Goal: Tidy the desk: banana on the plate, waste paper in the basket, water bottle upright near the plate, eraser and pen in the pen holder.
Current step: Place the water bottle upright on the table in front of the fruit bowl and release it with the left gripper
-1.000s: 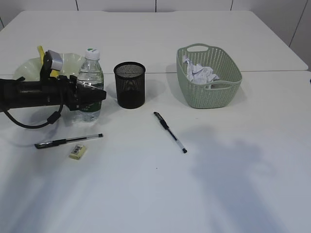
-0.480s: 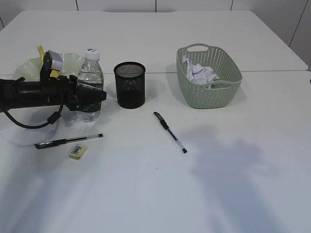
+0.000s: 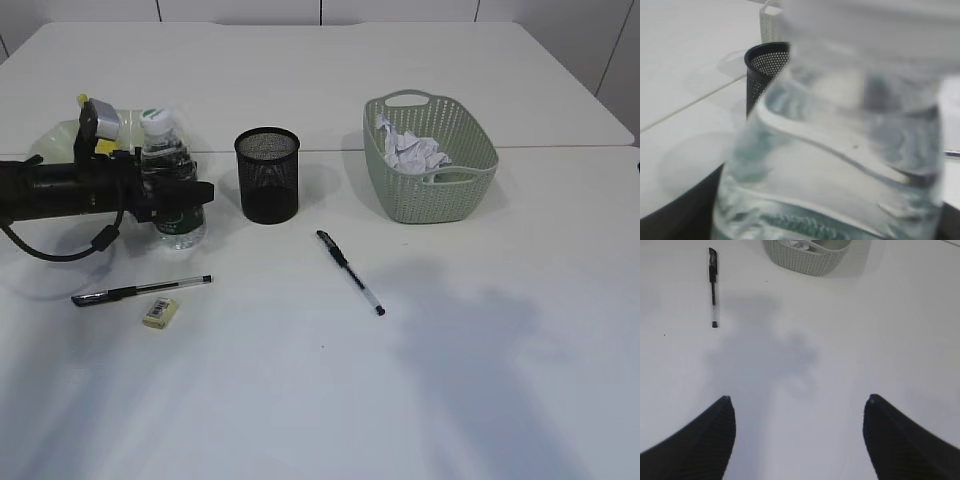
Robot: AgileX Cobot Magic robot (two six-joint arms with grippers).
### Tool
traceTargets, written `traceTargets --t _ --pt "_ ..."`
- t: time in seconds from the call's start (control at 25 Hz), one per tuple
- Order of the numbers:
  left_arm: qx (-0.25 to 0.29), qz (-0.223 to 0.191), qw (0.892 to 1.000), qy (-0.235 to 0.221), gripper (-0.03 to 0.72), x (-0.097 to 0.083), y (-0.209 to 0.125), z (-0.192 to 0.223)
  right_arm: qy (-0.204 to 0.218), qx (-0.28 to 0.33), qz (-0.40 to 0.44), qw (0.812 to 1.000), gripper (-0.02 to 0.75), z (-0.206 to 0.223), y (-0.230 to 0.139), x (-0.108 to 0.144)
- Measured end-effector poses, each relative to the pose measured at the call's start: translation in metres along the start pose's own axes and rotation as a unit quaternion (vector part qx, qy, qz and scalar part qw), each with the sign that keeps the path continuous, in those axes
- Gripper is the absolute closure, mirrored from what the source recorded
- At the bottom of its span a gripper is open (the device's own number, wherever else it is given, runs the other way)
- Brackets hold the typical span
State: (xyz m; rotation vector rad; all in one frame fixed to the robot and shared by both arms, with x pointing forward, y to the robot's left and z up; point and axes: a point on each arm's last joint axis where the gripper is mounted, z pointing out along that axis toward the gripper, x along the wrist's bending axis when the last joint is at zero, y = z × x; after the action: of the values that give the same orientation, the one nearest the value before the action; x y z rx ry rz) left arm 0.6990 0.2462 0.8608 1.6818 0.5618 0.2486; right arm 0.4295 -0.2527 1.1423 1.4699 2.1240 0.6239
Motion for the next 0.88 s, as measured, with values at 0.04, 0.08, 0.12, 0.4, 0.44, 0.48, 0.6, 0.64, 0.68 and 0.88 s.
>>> traceTargets --t 0.04,0.08,0.12,0.4,0.44,0.48,0.6,0.64,0.68,0.88 --pt "0.0 0.0 1.0 0.0 0.109 0.0 0.0 0.0 0.0 -0.001 0.0 1.0 0.148 0.0 0.0 0.0" --pt "-0.001 0.0 1.0 0.0 0.106 0.0 0.0 0.0 0.0 -0.001 0.0 1.0 0.148 0.0 0.0 0.0" --pt "-0.001 0.0 1.0 0.0 0.103 0.0 0.0 0.0 0.0 -0.001 0.0 1.0 0.148 0.0 0.0 0.0" --pt "-0.002 0.001 1.0 0.001 0.086 0.0 0.002 0.0 0.0 -0.001 0.0 1.0 0.148 0.0 0.0 0.0" --pt "-0.002 0.003 1.0 0.001 0.086 0.0 0.003 0.0 0.0 -0.001 0.0 1.0 0.148 0.0 0.0 0.0" --pt "-0.003 0.004 1.0 0.001 0.086 0.0 0.005 -0.001 0.0 -0.001 0.0 1.0 0.148 0.0 0.0 0.0" --pt "-0.007 0.012 1.0 0.002 0.085 -0.001 0.013 -0.002 0.0 -0.001 0.0 1.0 0.148 0.0 0.0 0.0" --pt "-0.009 0.016 1.0 0.003 0.085 -0.001 0.016 -0.003 0.0 -0.002 0.0 1.0 0.148 0.0 0.0 0.0" --pt "-0.01 0.019 1.0 0.003 0.085 -0.002 0.02 -0.003 0.0 -0.002 0.0 1.0 0.148 0.0 0.0 0.0" --pt "-0.02 0.035 0.999 0.005 0.085 -0.004 0.036 -0.006 0.0 -0.003 0.0 1.0 0.148 0.0 0.001 0.0"
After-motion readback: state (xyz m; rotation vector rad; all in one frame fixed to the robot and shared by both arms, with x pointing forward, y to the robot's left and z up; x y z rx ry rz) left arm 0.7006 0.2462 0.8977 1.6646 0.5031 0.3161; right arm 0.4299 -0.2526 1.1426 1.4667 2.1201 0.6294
